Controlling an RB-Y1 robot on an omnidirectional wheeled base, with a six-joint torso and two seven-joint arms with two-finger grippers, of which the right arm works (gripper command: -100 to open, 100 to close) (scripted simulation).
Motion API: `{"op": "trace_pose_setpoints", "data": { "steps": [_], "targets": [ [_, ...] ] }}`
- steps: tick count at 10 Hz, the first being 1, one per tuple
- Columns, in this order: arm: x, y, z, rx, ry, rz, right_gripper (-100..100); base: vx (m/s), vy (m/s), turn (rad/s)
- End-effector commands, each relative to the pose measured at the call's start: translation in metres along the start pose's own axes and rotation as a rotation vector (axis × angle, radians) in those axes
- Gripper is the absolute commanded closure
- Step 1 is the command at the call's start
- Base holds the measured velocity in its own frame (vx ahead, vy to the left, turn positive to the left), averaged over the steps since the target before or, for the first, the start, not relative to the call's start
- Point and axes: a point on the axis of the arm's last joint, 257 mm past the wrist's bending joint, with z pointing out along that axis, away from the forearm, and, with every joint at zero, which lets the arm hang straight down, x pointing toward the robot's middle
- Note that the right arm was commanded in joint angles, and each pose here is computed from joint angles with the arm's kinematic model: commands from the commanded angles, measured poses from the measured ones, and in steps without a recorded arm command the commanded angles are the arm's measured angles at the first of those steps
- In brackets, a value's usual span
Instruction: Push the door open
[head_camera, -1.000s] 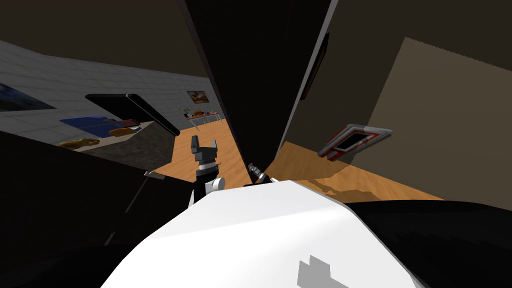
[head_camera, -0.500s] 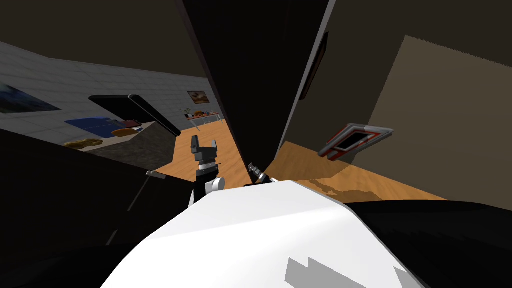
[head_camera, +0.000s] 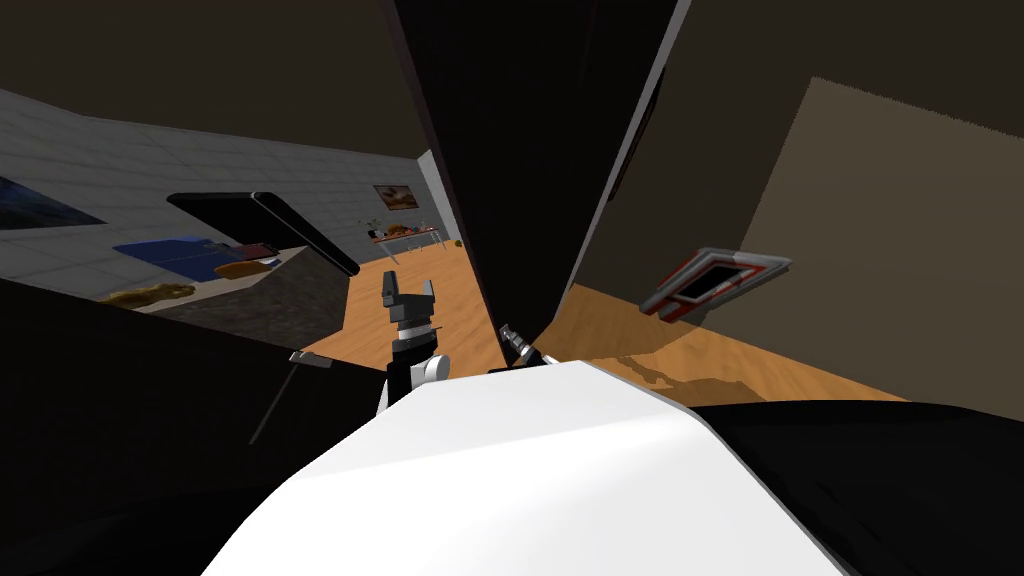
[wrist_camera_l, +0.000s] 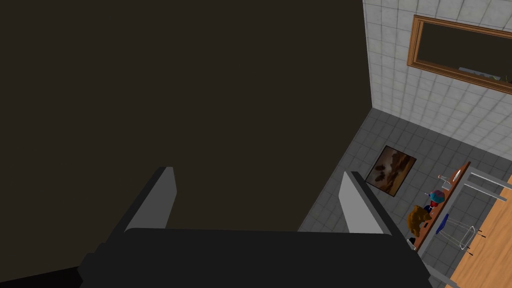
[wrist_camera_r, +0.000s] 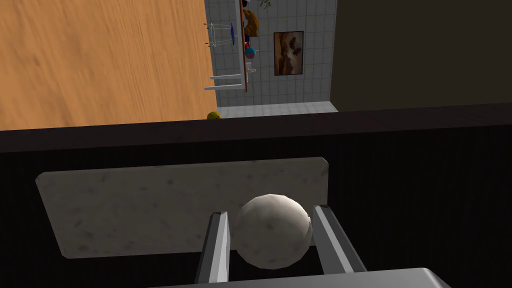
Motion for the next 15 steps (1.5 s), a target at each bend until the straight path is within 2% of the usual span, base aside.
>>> {"op": "trace_pose_setpoints", "data": {
  "steps": [1, 2, 13, 14, 15],
  "targets": [
    [-0.014, 0.004, 0.0048, -0.013, -0.027, -0.008, 100, 0.122, 0.154, -0.03],
    [-0.024, 0.005, 0.005, -0.013, -0.049, -0.011, 100, 0.126, 0.148, -0.03],
    [-0.08, 0.006, 0.0026, -0.016, -0.191, -0.022, 100, 0.093, 0.112, -0.04],
    [-0.089, 0.006, 0.0015, -0.016, -0.218, -0.022, 100, 0.122, 0.126, -0.077],
    [-0.078, 0.002, 0.0007, -0.011, -0.2, -0.017, -100, -0.083, 0.029, -0.094]
  ]
}}
